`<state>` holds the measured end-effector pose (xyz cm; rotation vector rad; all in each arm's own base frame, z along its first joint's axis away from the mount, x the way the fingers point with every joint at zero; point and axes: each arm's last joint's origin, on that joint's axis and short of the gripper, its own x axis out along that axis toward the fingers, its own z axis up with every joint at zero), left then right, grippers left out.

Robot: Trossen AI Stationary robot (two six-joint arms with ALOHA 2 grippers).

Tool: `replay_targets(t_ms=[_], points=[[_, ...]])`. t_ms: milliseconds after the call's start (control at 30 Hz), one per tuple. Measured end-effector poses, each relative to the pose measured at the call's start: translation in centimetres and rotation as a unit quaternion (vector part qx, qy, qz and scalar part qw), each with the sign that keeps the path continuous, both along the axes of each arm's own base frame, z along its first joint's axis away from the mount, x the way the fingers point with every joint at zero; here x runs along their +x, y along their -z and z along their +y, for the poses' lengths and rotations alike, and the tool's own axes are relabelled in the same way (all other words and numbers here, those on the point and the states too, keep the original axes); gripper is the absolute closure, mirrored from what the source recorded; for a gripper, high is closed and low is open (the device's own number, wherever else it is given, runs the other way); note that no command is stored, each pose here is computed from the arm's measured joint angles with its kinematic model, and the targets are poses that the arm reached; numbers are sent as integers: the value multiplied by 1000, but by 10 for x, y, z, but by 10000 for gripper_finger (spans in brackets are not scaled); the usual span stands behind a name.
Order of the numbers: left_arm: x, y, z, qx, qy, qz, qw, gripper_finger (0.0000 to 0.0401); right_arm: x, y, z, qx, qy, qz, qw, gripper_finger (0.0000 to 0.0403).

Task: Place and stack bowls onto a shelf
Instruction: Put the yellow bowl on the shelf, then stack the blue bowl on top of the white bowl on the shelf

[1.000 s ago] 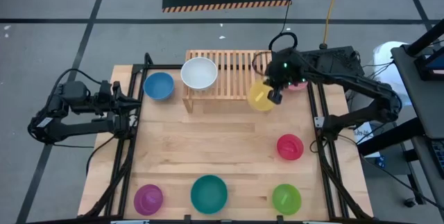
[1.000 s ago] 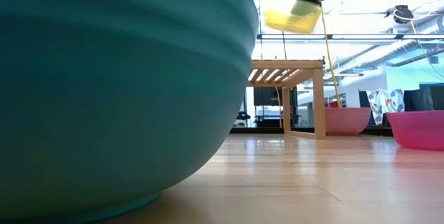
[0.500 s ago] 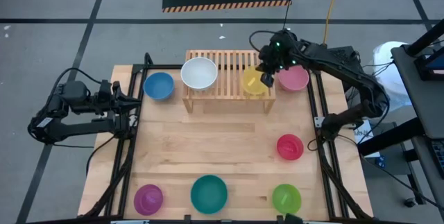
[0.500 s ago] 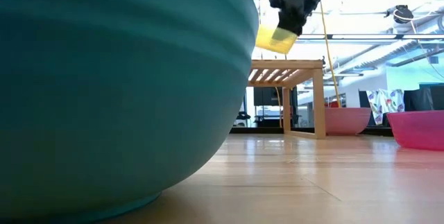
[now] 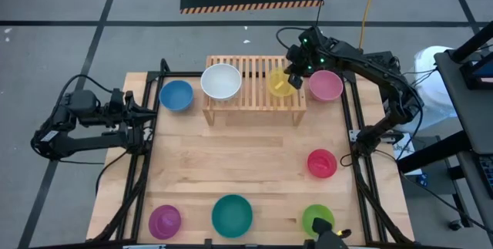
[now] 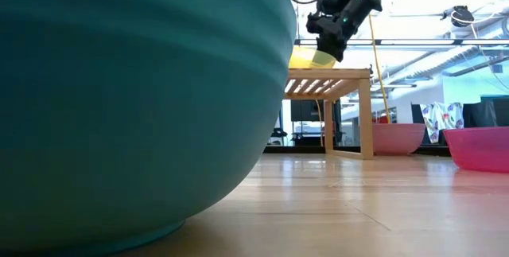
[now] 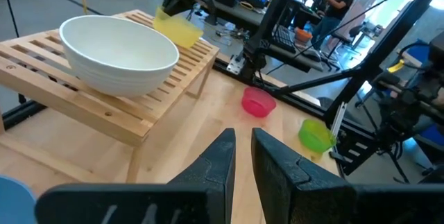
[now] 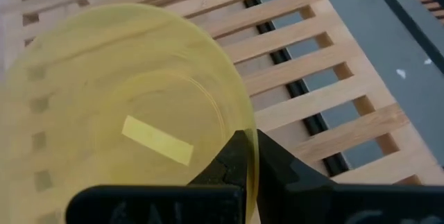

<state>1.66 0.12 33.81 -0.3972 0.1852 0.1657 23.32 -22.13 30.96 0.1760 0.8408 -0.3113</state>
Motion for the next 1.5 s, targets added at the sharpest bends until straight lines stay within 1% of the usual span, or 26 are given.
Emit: replay_targets(t_ms=[100,567,1000,1167,1367,1500], points=[[0,0,0,-1,0,0,1000,348,1,1,-1,-15,-19,6,1000,403],[0,0,0,2,0,0,1000,348,1,1,-2,-26,-17,7,999,401],[0,0,0,2,0,0,1000,348,2,2,-2,-25,-18,11,999,339],[0,0,0,1,0,0,1000,348,3,0,-3,-36,-20,1,999,330],[0,0,0,-11,-2,-1,1000,348,2,-20,5,-79,-25,-43,996,334],[0,0,0,-29,-6,-3,1000,348,-4,-44,20,-117,-35,-83,989,334]])
